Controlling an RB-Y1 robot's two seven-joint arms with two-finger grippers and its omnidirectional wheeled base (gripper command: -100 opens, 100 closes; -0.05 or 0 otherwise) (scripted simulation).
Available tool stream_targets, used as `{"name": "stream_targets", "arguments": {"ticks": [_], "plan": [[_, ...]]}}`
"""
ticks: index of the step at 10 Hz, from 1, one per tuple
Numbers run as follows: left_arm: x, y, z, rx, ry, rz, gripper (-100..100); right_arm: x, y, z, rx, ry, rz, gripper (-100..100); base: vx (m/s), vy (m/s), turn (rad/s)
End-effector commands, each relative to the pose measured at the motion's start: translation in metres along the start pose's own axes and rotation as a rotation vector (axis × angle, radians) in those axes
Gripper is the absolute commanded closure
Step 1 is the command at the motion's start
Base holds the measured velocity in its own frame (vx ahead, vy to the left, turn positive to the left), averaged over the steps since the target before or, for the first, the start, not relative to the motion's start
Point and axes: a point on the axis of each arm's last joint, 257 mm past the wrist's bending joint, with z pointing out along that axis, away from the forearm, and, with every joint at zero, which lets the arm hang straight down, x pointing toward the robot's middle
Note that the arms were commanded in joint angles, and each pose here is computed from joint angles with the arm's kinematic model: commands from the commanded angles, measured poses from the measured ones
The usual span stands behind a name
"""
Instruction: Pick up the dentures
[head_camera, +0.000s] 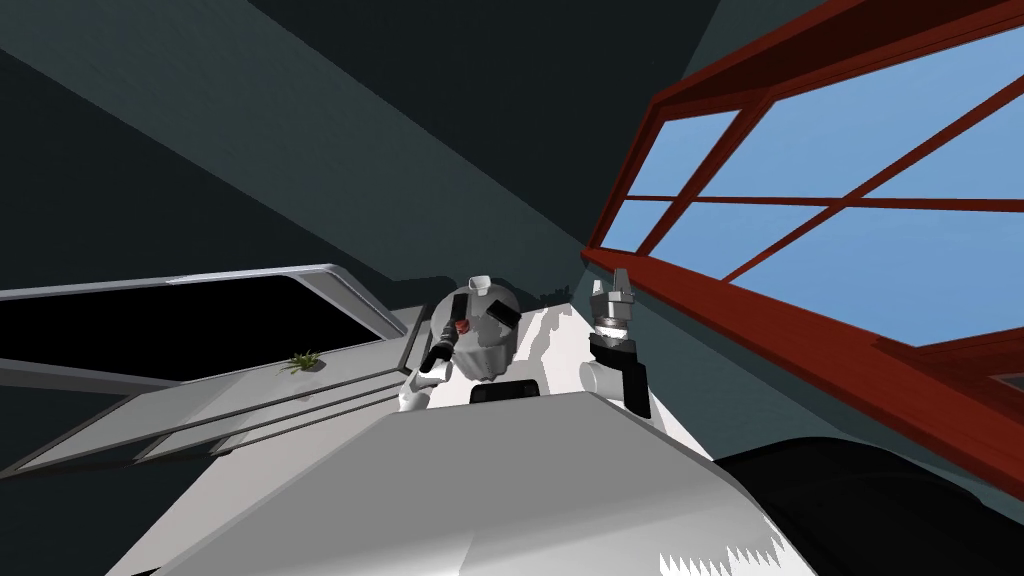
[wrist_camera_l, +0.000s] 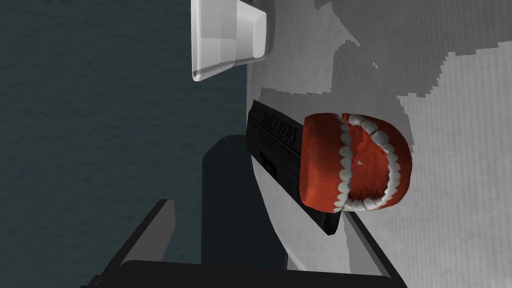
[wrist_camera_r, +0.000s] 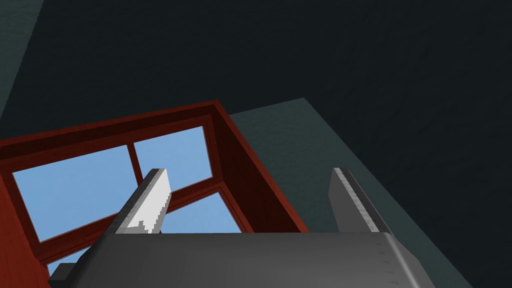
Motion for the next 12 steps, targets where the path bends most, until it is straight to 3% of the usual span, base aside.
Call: {"name": "stream_targets", "arguments": {"ticks": [1,4,6,7,8,9,10,11,12], "plan": [[0.007,0.013,0.001,-0.025,0.006,-0.004,-100,0.000,0.000,0.000,0.000,0.000,0.000,0,0.026,0.040,0.007],[0.024,0.033,0.003,-0.066,0.020,-0.024,-100,0.000,0.000,0.000,0.000,0.000,0.000,0,0.019,0.043,0.003],[0.048,0.047,0.003,-0.096,0.038,-0.062,-100,0.000,0.000,0.000,0.000,0.000,0.000,0,0.024,0.036,-0.004],[0.041,0.043,0.003,-0.087,0.033,-0.051,-100,0.000,0.000,0.000,0.000,0.000,0.000,0,0.008,0.014,-0.003],[0.042,0.043,0.003,-0.089,0.034,-0.053,0,0.000,0.000,0.000,0.000,0.000,0.000,0,0.000,0.000,0.000],[0.041,0.050,0.002,-0.088,0.030,-0.053,-100,0.000,0.000,0.000,0.000,0.000,0.000,0,0.090,0.007,-0.030],[0.041,0.048,0.003,-0.092,0.032,-0.053,-100,0.000,0.000,0.000,0.000,0.000,0.000,0,0.057,0.005,-0.007],[0.041,0.048,0.003,-0.090,0.031,-0.053,100,0.000,0.000,0.000,0.000,0.000,0.000,0,0.007,0.001,0.002],[0.041,0.047,0.003,-0.090,0.031,-0.053,100,0.000,0.000,0.000,0.000,0.000,0.000,0,0.000,0.000,0.000]]}}
